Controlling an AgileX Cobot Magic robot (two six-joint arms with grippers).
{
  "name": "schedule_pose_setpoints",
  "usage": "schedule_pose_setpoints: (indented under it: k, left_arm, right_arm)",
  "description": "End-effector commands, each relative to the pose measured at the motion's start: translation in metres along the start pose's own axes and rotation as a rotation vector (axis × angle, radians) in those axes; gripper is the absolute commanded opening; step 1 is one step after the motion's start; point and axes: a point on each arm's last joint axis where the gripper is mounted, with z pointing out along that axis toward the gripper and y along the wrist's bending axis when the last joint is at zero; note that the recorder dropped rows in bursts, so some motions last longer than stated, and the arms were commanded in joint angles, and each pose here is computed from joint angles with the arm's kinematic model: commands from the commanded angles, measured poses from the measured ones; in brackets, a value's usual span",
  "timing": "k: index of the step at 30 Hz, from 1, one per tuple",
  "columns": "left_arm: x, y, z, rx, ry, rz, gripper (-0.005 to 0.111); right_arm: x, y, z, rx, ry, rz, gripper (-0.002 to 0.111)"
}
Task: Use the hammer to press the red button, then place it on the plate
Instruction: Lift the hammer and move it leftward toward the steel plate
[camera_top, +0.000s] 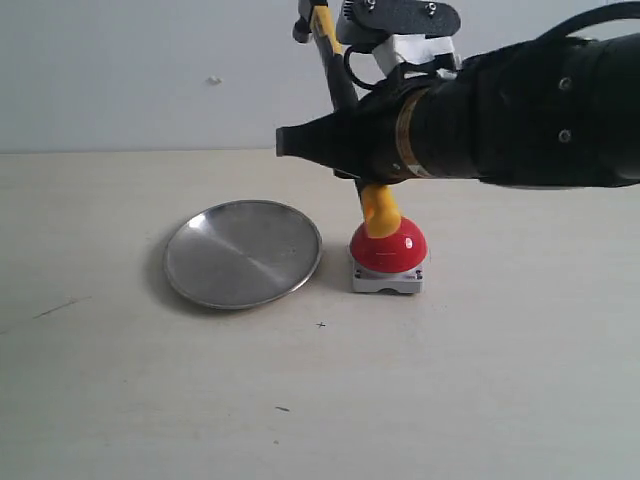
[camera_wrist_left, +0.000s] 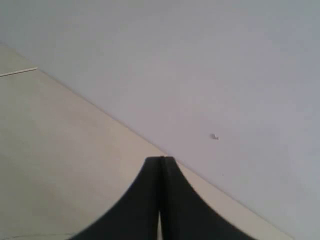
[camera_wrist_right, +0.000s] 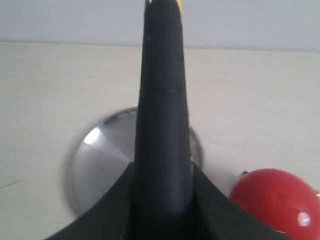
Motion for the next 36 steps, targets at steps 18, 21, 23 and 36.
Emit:
schedule_pose_setpoints:
  k: [18,21,23,36]
  left_arm:
    - [0.001,0.001,0.0,-0.001,-0.004,-0.003,0.0]
    - [0.001,0.001,0.0,-0.001,-0.004,-0.003,0.0]
    - [0.001,0.001,0.0,-0.001,-0.004,-0.003,0.0]
    - [0.001,0.001,0.0,-0.001,-0.004,-0.003,0.0]
  right_arm:
    - [0.027,0.034,0.028,-0.475,0.27,0.051,0.0]
    - [0.001,0.031,0.033,-0.369,0.109,-0.107,0.0]
    - [-0.008,0.023,0.036,-0.261,0.021,-0.24,0.0]
    - [-0.018,-0.03,0.028,0.374,0.229,-0.442,0.0]
